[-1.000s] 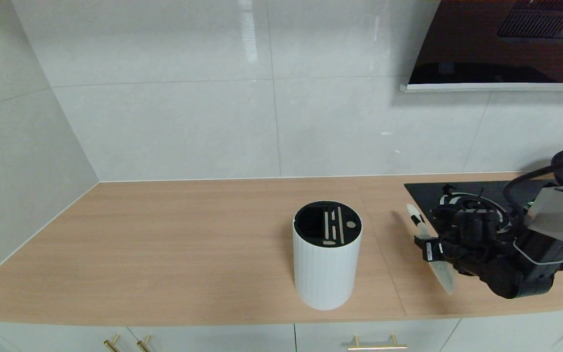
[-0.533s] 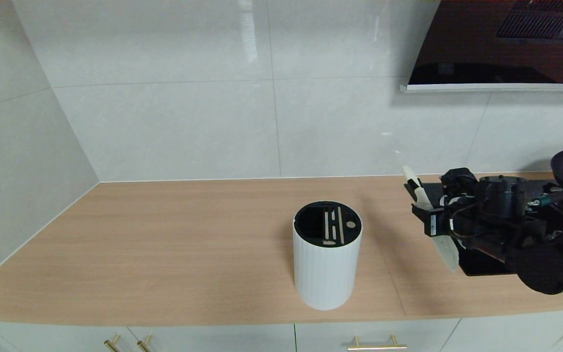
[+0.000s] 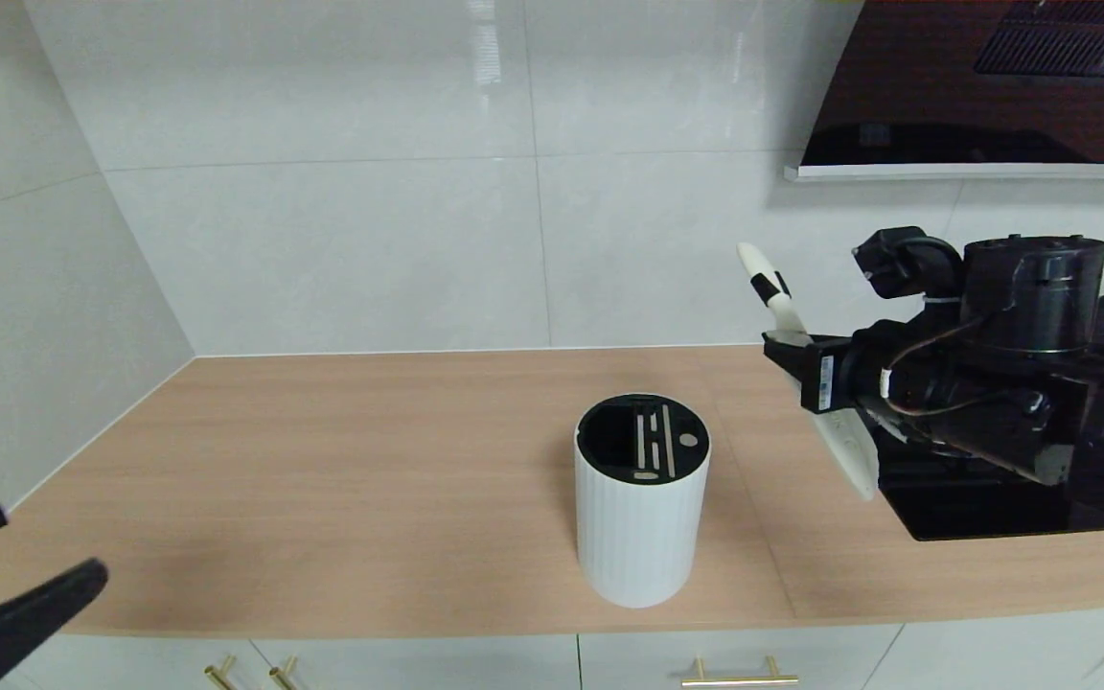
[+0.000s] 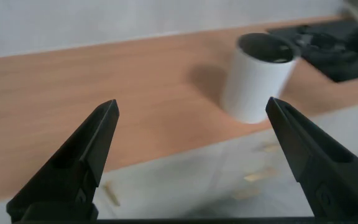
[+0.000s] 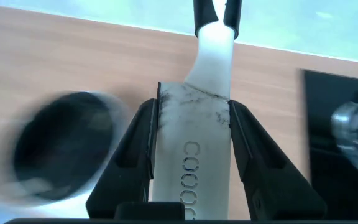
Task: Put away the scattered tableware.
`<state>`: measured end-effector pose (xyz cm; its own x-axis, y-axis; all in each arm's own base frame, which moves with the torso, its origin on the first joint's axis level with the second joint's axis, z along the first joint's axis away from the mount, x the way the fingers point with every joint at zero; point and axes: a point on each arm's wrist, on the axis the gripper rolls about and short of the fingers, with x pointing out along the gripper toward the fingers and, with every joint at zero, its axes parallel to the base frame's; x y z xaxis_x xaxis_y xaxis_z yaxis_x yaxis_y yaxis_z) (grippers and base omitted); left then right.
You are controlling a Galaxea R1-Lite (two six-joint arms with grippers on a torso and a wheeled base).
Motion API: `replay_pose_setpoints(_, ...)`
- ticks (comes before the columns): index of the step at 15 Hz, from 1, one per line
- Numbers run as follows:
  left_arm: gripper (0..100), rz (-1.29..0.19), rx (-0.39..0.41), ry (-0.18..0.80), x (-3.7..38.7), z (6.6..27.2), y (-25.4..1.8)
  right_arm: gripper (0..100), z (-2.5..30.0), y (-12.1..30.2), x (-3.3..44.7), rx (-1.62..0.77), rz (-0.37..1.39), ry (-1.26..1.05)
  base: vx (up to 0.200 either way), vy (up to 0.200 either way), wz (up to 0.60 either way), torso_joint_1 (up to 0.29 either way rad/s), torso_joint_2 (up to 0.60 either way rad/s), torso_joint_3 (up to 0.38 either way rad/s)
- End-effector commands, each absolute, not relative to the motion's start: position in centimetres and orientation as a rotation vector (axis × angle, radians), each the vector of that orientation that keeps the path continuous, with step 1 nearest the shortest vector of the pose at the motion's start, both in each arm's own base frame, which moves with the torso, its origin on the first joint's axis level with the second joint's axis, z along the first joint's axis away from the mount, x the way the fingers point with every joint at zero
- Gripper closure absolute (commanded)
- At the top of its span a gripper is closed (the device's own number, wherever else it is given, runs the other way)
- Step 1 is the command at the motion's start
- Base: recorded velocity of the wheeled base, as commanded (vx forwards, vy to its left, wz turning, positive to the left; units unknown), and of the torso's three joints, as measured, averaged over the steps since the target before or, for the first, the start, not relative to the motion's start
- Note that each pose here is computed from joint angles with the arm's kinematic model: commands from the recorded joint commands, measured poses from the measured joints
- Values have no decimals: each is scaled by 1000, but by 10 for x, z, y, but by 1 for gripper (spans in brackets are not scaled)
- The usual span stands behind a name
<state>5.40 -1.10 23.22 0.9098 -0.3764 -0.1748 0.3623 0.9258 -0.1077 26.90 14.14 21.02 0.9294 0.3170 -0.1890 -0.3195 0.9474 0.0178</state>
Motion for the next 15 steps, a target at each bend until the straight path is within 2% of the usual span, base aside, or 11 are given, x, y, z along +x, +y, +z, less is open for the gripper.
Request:
replay_pose_setpoints(1, 0, -481, -113, 357, 129, 248, -28, 100, 224, 151, 240, -7, 373, 153, 0, 0, 0, 0, 0, 0)
replay_pose_setpoints(3, 0, -499, -136, 277, 157, 252, -34, 100, 226, 164, 226, -9, 431, 147, 0, 0, 0, 0, 0, 0)
replay_pose_setpoints(6, 0, -613, -249, 304, 187, 247, -65, 100, 216, 179, 214, -38, 492, 193, 0, 0, 0, 0, 0, 0)
replay_pose_setpoints(7, 0, -692, -331, 298, 202, 244, -89, 100, 211, 187, 212, -51, 503, 213, 0, 0, 0, 0, 0, 0)
replay_pose_setpoints(9, 0, -740, -372, 296, 219, 241, -109, 100, 205, 194, 209, -64, 508, 230, 0, 0, 0, 0, 0, 0)
replay_pose_setpoints(13, 0, -761, -516, 363, 243, 245, -128, 100, 203, 209, 197, -48, 570, 239, 0, 0, 0, 0, 0, 0)
replay_pose_setpoints(15, 0, -867, -615, 476, 238, 238, -135, 100, 203, 218, 189, -46, 605, 235, 0, 0, 0, 0, 0, 0)
